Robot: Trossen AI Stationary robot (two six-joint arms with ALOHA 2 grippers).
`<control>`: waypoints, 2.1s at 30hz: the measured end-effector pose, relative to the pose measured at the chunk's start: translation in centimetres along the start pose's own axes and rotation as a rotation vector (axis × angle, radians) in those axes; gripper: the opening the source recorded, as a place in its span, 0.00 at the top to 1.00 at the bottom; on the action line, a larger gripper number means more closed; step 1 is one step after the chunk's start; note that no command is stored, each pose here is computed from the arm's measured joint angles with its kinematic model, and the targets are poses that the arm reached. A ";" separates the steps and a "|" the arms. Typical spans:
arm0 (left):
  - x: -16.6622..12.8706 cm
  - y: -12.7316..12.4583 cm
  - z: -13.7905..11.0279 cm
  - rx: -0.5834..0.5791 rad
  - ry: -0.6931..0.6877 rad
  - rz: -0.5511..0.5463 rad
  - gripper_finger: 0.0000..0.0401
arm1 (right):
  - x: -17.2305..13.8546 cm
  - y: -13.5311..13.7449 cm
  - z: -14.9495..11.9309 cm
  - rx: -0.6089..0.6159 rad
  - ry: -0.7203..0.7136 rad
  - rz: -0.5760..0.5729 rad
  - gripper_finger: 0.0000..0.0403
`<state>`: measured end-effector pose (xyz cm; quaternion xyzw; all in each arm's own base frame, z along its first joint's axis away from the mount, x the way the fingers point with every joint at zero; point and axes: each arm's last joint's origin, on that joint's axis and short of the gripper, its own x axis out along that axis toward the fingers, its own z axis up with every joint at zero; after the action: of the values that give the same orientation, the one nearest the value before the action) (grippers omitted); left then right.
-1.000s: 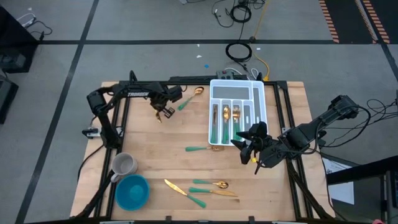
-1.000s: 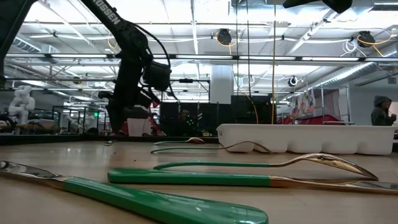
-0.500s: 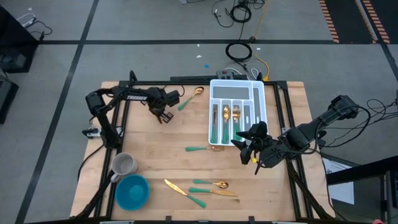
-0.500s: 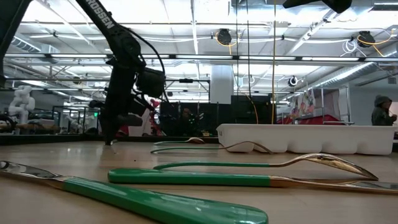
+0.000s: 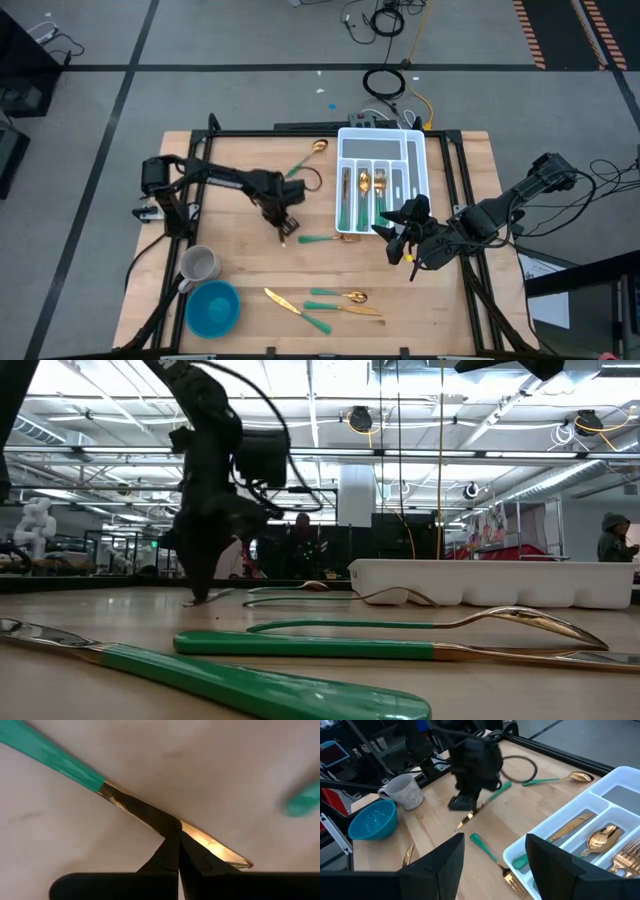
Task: Sort silverware
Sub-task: Put the top green table knife into the white cutlery tray
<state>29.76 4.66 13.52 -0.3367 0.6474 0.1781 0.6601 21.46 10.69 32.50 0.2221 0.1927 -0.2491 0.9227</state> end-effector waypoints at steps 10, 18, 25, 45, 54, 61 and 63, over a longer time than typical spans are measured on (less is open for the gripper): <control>-1.2 -4.9 -0.7 0.043 -0.097 -0.062 1.00 | 0.0 0.1 0.0 -0.003 0.019 0.014 0.50; -6.1 -7.5 -1.1 -0.010 -0.366 -0.015 0.99 | 0.0 0.0 -0.1 -0.029 0.023 0.013 0.50; -5.8 -5.1 1.4 -0.042 -0.427 0.101 0.81 | 0.0 -0.3 -0.2 -0.055 0.034 -0.010 0.49; -4.4 -3.9 5.7 -0.132 -0.368 0.172 0.47 | 0.0 -0.7 -0.7 -0.122 0.106 -0.019 0.47; -1.1 -4.5 7.1 -0.120 -0.189 0.268 0.47 | 0.0 -0.7 -0.7 -0.128 0.113 -0.018 0.47; 2.2 -4.5 7.7 -0.110 -0.048 0.207 0.52 | 0.0 -0.8 -0.8 -0.132 0.116 -0.022 0.47; 2.9 -4.4 7.8 -0.096 -0.013 0.187 0.62 | 0.0 -0.8 -0.8 -0.133 0.117 -0.022 0.47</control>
<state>38.78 6.21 11.13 -0.3049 0.6625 0.2721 0.6277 20.82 10.49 31.64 0.1726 0.2646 -0.2325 0.9199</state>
